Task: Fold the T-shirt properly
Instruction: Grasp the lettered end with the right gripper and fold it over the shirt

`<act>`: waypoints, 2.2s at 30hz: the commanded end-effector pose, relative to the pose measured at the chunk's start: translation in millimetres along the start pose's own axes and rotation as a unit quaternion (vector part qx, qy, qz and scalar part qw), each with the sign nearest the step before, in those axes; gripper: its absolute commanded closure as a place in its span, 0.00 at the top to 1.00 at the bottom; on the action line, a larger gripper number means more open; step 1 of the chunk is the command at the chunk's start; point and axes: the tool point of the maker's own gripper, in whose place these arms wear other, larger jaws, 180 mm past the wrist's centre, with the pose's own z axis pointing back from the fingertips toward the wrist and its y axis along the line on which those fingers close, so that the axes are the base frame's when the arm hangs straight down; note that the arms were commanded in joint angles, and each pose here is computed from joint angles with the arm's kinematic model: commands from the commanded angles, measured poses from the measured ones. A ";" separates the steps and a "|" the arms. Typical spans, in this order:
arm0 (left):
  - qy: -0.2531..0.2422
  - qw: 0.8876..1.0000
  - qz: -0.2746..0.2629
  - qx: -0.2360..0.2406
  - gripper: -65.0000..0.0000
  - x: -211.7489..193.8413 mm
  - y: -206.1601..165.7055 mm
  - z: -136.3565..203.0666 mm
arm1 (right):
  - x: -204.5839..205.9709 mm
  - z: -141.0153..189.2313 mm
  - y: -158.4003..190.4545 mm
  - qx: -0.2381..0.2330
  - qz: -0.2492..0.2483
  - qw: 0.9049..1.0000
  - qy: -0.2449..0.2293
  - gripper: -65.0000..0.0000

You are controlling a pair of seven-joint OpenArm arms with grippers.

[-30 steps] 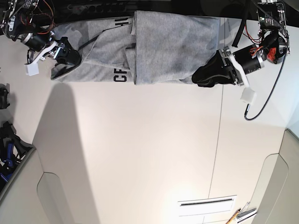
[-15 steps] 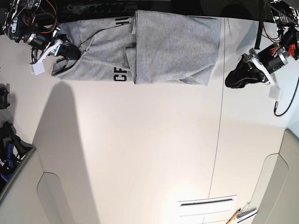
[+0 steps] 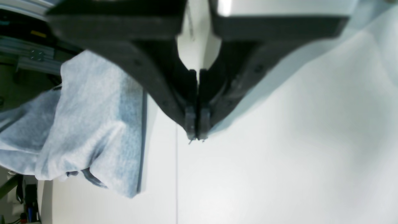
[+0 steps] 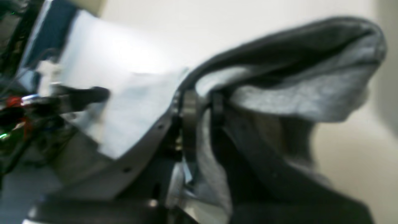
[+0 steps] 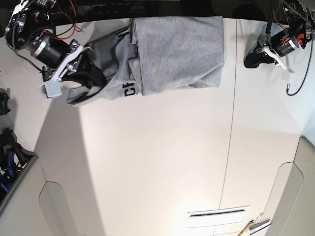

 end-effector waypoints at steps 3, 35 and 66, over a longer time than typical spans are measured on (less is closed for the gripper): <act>0.008 1.000 -0.009 0.014 0.00 0.8 6.1 4.1 | 5.1 -20.1 41.8 0.067 0.012 0.998 -0.010 0.00; 0.067 0.996 -0.038 -0.033 0.00 -27.3 -27.2 -26.8 | -77.9 -138.9 164.7 0.192 0.135 0.963 0.133 0.00; 0.007 0.999 -0.007 -0.047 0.00 3.1 -22.8 -9.0 | 3.7 -134.9 200.1 0.220 0.245 0.943 0.055 0.46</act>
